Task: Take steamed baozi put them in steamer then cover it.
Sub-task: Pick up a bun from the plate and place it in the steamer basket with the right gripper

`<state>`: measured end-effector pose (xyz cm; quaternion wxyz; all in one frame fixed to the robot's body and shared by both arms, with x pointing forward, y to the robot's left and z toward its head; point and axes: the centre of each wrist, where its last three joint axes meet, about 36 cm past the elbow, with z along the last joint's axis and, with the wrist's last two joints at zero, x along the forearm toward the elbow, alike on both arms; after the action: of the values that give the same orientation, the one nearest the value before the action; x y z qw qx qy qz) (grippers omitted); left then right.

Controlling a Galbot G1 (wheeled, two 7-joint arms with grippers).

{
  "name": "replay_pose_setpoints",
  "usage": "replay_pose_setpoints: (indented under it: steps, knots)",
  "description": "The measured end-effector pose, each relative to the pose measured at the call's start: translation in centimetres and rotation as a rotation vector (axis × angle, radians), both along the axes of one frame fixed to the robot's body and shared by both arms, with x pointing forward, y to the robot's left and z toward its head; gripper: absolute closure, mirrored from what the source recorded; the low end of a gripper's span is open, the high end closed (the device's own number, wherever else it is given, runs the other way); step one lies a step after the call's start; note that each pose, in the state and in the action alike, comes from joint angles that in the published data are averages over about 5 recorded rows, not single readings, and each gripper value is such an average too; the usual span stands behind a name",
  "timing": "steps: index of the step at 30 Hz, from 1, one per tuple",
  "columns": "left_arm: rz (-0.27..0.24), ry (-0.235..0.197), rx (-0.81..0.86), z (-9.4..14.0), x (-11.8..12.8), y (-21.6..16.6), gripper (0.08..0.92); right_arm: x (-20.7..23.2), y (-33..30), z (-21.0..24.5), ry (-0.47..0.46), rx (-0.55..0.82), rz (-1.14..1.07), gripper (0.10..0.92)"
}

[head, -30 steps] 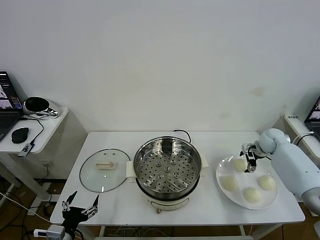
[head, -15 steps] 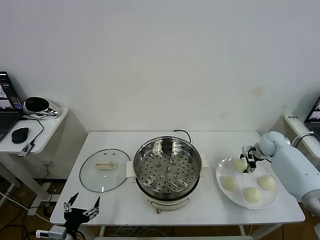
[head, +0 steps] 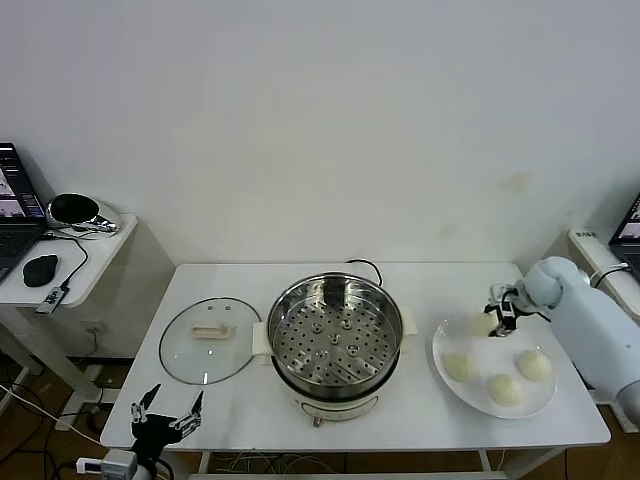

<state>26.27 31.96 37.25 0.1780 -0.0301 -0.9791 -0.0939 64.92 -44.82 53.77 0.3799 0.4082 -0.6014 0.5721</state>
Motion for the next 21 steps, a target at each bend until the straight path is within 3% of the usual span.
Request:
replay_pose_setpoints:
  steps: [12,21]
  knots:
    - [0.005,-0.009,0.025,0.5,0.0,0.3,0.177,2.2,7.3,11.2,-0.006,0.119,0.167,0.445]
    - [0.029,-0.027,0.023,1.1,-0.1,0.4,0.177,6.7,16.2,14.4,0.041,0.166,0.496,0.445]
